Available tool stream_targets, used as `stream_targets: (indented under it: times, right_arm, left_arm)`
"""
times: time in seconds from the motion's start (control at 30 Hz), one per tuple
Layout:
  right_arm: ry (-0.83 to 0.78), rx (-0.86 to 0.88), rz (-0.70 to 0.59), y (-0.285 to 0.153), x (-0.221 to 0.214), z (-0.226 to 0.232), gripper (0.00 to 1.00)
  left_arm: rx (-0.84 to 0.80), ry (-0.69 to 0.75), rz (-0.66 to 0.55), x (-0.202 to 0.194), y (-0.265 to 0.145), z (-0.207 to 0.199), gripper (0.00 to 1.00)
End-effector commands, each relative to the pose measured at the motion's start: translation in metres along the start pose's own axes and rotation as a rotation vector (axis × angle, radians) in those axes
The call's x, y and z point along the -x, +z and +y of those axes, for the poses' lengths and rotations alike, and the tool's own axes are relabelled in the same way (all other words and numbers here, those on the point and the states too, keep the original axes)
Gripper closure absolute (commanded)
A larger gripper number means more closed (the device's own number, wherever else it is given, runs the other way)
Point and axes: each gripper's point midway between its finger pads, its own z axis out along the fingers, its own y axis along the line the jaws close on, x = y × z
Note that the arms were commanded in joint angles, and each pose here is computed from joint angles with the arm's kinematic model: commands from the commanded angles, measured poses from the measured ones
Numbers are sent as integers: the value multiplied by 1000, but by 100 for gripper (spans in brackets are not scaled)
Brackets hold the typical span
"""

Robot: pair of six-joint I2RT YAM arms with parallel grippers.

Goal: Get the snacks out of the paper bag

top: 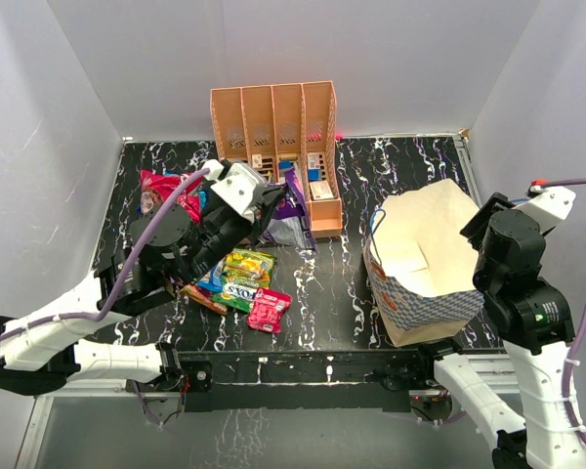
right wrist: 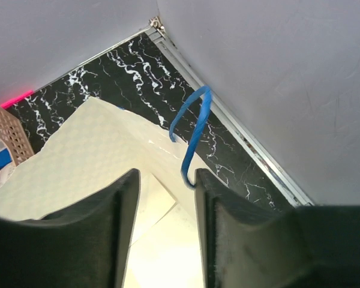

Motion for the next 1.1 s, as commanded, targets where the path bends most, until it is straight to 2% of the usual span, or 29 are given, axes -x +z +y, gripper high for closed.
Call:
stream_targets:
  times: [0.0,0.1,0.27,0.4,0.6,0.77,1.07]
  right_arm:
    - [65,63,-121,-24,53,-1,38]
    - [95,147,-137,-47,78,4,20]
    - [170,306,-210,-88,112,7,3]
    - [197,383,-243,-109,122,6,2]
    - [200,438,-251,-122,124,7,2]
    - [212,473,-247,-131,124,7,2]
    - [232,574,-149,-133,100,29,3]
  left_arm:
    - [143,-4,65,-12,-8,25,100]
    - [227,32,201,-49,-12,34,100]
    - [404,147,472,-130,-31,53,100]
    - [468,211,666,-199,-48,64,100]
    - [481,471,878,-295,-62,69,100]
    - [405,557,925,-329,-51,63,100]
    - [270,573,1053,-378,-37,51,100]
